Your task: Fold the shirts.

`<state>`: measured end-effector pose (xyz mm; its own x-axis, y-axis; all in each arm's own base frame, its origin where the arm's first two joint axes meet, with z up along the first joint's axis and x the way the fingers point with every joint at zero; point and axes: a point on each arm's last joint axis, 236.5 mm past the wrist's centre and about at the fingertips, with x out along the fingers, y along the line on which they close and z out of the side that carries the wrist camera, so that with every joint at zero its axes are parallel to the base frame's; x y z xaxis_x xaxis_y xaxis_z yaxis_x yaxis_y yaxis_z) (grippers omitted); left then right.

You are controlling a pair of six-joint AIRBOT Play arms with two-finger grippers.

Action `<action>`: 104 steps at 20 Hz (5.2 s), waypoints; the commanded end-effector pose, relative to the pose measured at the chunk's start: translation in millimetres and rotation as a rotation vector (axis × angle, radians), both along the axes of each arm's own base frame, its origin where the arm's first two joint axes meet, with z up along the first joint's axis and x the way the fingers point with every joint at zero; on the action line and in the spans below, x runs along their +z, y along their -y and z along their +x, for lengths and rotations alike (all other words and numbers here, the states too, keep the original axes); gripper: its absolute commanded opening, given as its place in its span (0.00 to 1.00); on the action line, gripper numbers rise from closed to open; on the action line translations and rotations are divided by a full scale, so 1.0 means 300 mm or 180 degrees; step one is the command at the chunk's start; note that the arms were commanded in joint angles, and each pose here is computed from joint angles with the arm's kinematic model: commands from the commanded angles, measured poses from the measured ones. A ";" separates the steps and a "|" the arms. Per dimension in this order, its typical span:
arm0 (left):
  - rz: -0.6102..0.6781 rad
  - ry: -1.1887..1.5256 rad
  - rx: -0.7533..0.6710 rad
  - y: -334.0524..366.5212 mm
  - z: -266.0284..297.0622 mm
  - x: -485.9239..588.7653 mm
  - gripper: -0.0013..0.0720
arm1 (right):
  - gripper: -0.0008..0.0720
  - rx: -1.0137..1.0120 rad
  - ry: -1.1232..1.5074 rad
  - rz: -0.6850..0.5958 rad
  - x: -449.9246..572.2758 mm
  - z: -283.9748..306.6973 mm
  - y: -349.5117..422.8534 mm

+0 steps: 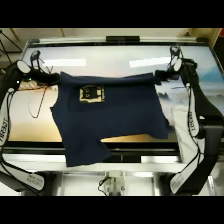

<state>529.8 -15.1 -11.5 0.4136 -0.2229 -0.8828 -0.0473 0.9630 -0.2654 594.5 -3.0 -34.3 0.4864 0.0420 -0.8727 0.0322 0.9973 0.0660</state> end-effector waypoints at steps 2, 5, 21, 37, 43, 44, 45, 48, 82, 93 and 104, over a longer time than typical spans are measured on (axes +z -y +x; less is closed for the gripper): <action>-0.0033 -0.0950 -0.0142 0.022 -0.236 -0.146 0.06 | 0.11 0.0090 -0.0482 -0.0059 -0.077 -0.099 0.009; -0.0063 -0.1144 -0.0121 0.047 -0.291 -0.200 0.06 | 0.11 0.0099 -0.0685 -0.0051 -0.133 -0.134 0.008; -0.0106 -0.1208 0.0060 0.023 -0.301 -0.222 0.39 | 0.60 0.0199 -0.0962 0.0056 -0.162 -0.198 -0.025; -0.0907 -0.1914 0.0008 0.170 -1.109 -0.235 0.73 | 0.71 0.0246 -0.1887 0.0028 0.024 -0.744 0.078; -0.1127 -0.1949 0.0082 0.234 -1.200 -0.245 0.73 | 0.71 0.0260 -0.1743 -0.0021 0.055 -0.807 0.078; -0.1175 -0.1956 0.0111 0.244 -1.204 -0.251 0.73 | 0.71 0.0262 -0.1765 -0.0017 0.051 -0.823 0.075; -0.1217 -0.1975 0.0131 0.254 -1.211 -0.256 0.73 | 0.71 0.0263 -0.1785 -0.0015 0.047 -0.835 0.074; -0.1253 -0.2000 0.0176 0.262 -1.225 -0.273 0.72 | 0.71 0.0262 -0.1830 -0.0024 0.036 -0.866 0.075; -0.0856 -0.1412 -0.0263 0.293 -1.152 -0.220 0.06 | 0.11 0.0360 -0.2314 0.0642 -0.255 -1.062 -0.092; -0.0164 -0.0105 -0.0471 0.133 -0.617 0.236 0.06 | 0.11 0.0394 -0.0232 0.0369 0.237 -0.410 -0.039; -0.0476 -0.0183 -0.0121 0.072 -0.087 0.015 0.06 | 0.11 0.0209 0.0147 0.0695 0.006 0.023 -0.072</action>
<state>471.0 -36.4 20.8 0.3410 -0.3657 -0.8660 0.0051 0.9219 -0.3873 573.2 16.8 -14.3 0.4705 0.2635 -0.8421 -0.0509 0.9609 0.2723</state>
